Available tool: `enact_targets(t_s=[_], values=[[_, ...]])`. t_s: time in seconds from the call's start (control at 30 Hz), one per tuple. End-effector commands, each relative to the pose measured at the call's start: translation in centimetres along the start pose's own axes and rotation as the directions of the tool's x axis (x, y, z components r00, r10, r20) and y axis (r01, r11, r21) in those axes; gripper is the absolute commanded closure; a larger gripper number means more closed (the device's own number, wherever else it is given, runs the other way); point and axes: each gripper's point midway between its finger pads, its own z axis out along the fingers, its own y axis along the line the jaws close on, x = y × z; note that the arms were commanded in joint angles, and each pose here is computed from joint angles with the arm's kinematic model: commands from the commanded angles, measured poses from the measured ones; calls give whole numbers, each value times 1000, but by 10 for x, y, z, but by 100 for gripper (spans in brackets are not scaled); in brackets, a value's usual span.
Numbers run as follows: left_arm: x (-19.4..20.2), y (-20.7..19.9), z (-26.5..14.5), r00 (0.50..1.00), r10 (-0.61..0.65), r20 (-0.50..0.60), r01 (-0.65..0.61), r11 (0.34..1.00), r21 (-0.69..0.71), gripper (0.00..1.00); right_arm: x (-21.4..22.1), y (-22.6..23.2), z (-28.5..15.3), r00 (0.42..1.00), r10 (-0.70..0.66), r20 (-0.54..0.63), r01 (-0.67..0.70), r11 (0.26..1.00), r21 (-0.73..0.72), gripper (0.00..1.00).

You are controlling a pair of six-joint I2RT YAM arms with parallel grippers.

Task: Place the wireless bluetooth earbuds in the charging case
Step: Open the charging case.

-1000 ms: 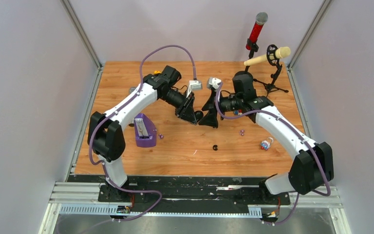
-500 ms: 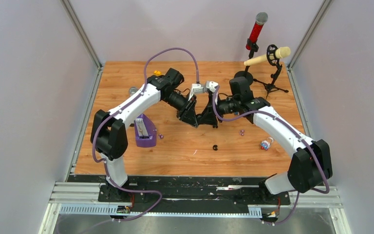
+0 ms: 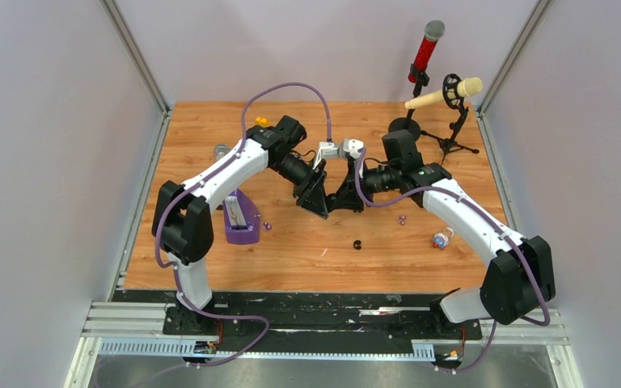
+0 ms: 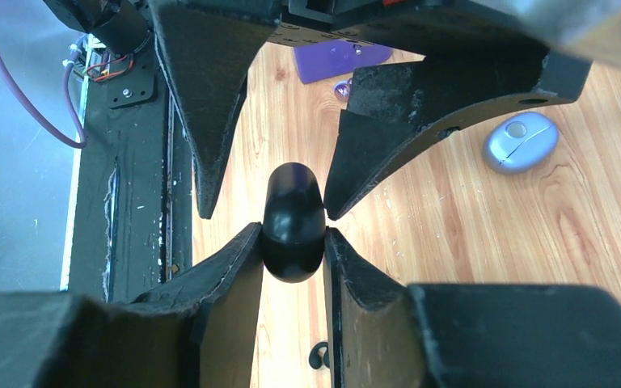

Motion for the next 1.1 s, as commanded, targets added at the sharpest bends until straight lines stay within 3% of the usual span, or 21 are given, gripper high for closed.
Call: enact_targets(t_s=[0.0,0.3,0.63,0.83,1.07], values=[[-8,-6,-1,1000,22,16,-22,1000,20,23,-12,11,-4,997,-65,36,66,997,-36,100],[-11,8,-6,999,14,42,-12,999,-36,16,-5,16,-2,999,-11,30,13,996,-93,100],[-6,2,-4,999,10,35,-11,1000,16,30,-9,33,-6,998,44,41,-35,979,-200,100],[-7,0,-4,999,11,34,-12,999,31,32,-7,33,-7,999,35,38,-27,981,-192,100],[-8,-2,-7,999,6,43,-7,999,45,13,-1,15,-1,998,66,-3,-66,988,-138,100]])
